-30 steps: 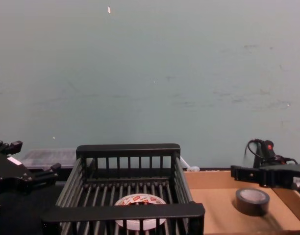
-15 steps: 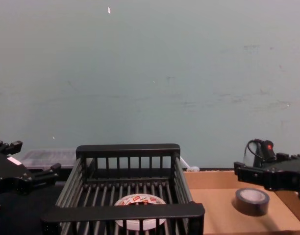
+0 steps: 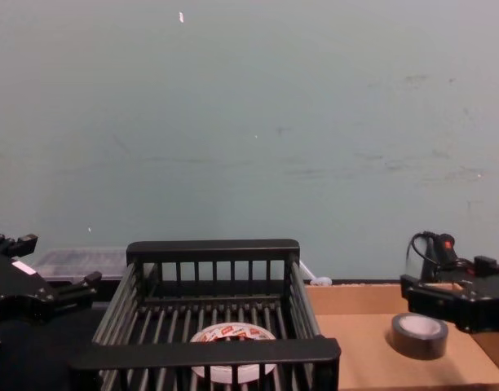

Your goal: Pick up the white tape and place it into the black box , Pick up the silver tape and place it into the brown box.

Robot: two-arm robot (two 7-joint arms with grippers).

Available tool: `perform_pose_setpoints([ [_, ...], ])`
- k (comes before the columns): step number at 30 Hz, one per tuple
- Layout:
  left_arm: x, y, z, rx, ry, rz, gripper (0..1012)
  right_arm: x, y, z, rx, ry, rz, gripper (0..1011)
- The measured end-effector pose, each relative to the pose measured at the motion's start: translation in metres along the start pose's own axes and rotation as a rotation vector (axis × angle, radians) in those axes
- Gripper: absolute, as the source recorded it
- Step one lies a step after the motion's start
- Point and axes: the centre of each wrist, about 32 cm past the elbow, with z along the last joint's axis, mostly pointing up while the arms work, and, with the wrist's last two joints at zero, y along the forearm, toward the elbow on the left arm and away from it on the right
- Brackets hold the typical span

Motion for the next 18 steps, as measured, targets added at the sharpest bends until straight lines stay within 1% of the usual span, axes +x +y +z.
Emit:
perform_pose_setpoints([
  [2,0.0000,0.000,0.000,0.000,0.000,0.000,1001,-0.0007,-0.004,-0.004,0.016,-0.003,-0.001,1002],
  [4,0.0000,0.000,0.000,0.000,0.000,0.000,1001,-0.0011,-0.005,-0.005,0.020,-0.004,-0.003,1002],
  [10,0.0000,0.000,0.000,0.000,0.000,0.000,1001,-0.0066,-0.016,-0.013,0.056,-0.022,-0.032,1002],
  [18,0.0000,0.000,0.000,0.000,0.000,0.000,1001,-0.0115,-0.025,-0.022,0.065,-0.032,-0.051,1002],
])
